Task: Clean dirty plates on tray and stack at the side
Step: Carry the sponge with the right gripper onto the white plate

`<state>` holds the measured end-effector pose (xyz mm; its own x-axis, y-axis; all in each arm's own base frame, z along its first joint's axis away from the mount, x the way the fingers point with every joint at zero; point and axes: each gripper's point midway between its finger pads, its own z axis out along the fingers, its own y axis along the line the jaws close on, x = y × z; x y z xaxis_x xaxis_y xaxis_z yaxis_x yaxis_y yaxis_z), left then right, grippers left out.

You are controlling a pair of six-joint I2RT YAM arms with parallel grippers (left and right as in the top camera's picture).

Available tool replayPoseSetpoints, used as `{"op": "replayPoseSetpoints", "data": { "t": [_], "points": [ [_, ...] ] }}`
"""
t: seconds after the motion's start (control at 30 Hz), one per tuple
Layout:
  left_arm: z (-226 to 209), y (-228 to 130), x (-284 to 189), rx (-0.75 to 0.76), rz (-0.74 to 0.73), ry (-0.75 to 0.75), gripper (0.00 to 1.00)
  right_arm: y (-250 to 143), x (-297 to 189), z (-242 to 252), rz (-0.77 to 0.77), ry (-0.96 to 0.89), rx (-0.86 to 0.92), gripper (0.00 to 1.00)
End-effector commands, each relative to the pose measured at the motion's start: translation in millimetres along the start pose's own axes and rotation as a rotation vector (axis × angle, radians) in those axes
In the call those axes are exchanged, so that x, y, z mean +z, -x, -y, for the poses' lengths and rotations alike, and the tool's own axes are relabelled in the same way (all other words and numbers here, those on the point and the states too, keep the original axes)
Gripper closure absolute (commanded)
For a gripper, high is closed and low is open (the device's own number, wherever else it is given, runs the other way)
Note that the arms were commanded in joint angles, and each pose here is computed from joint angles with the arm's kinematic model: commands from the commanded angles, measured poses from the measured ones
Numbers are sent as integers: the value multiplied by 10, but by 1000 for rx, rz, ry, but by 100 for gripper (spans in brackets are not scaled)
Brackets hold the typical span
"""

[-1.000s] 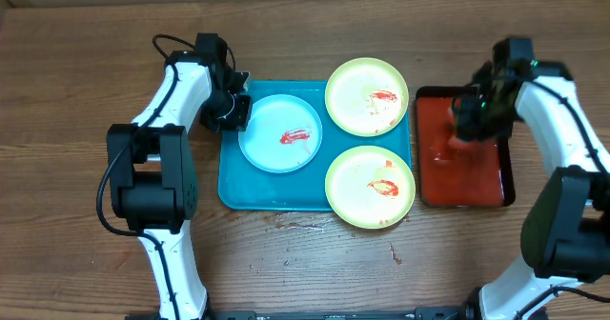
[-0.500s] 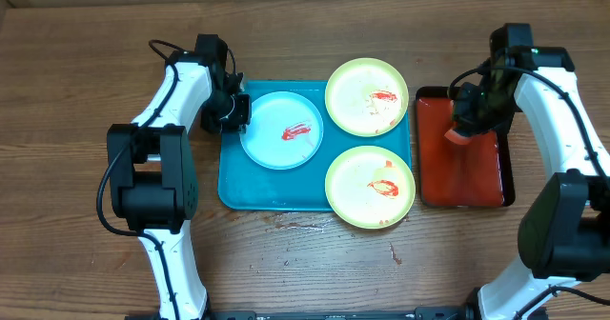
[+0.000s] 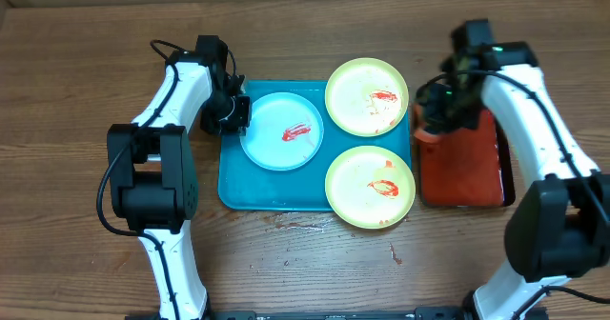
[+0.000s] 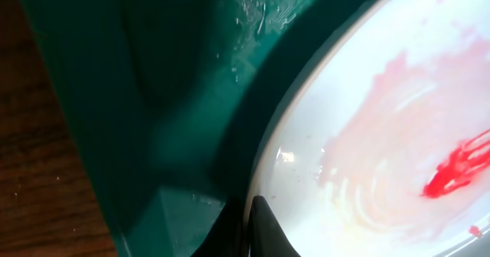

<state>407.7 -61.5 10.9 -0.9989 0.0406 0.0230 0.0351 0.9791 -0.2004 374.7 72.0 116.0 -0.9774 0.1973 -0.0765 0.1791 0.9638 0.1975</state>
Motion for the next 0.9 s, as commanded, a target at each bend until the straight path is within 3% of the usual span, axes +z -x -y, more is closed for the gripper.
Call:
{"op": "replayPoseSetpoints", "data": {
  "t": [0.0,0.23,0.4,0.6,0.87],
  "points": [
    [-24,-32,11,34,-21,3,96,42,-263,-634,91,96,-140,96],
    [-4,-76,13,32,-39,-1,96,-13,-385,-1619,192,223,-250,96],
    [13,-79,13,32,-40,-9,96,-99,-154,-2063,157,272,-316,96],
    [24,-80,15,32,-41,-9,96,-237,456,-2285,69,232,-338,96],
    [37,-78,19,36,-40,-8,96,-222,1152,-2211,52,106,-328,96]
  ]
}}
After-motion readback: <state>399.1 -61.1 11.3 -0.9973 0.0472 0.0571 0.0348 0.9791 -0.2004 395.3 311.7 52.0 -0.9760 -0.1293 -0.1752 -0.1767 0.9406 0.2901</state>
